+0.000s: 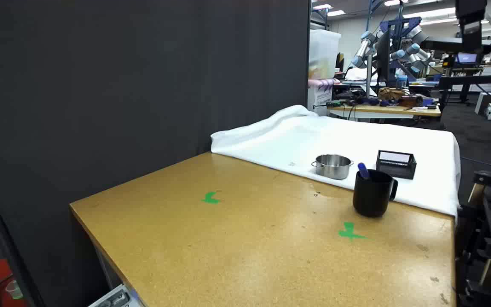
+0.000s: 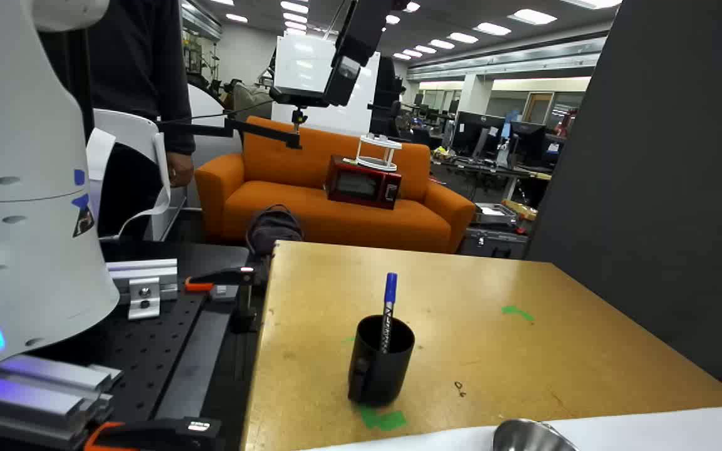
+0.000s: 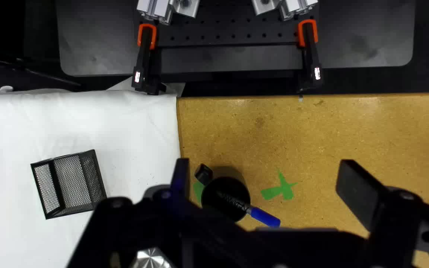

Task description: Remove the blue marker from the mug

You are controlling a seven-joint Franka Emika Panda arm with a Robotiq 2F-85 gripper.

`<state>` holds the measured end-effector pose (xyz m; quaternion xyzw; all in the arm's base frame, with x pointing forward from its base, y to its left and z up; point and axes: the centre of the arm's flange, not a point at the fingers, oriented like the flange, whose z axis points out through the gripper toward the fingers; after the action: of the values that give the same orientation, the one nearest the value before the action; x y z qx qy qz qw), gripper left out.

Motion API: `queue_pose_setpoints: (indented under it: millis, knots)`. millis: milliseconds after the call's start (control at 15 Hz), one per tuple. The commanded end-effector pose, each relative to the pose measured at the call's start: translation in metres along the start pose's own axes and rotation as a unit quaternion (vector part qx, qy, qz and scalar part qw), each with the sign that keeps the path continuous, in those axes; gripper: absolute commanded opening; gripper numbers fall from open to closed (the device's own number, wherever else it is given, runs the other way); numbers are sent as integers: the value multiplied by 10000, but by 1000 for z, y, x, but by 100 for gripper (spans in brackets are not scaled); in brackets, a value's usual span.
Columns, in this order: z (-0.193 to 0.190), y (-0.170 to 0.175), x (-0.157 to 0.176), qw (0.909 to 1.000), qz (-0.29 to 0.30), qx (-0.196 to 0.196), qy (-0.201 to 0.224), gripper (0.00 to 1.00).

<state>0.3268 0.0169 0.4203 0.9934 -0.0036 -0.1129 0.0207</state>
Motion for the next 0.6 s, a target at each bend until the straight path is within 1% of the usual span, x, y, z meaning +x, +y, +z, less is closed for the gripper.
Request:
queue_pose_setpoints:
  millis: [0, 533]
  knots:
    - [0, 0, 0, 10000, 0, 0, 0, 100]
    - [-1, 2, 2, 10000, -56, -19, 43, 100]
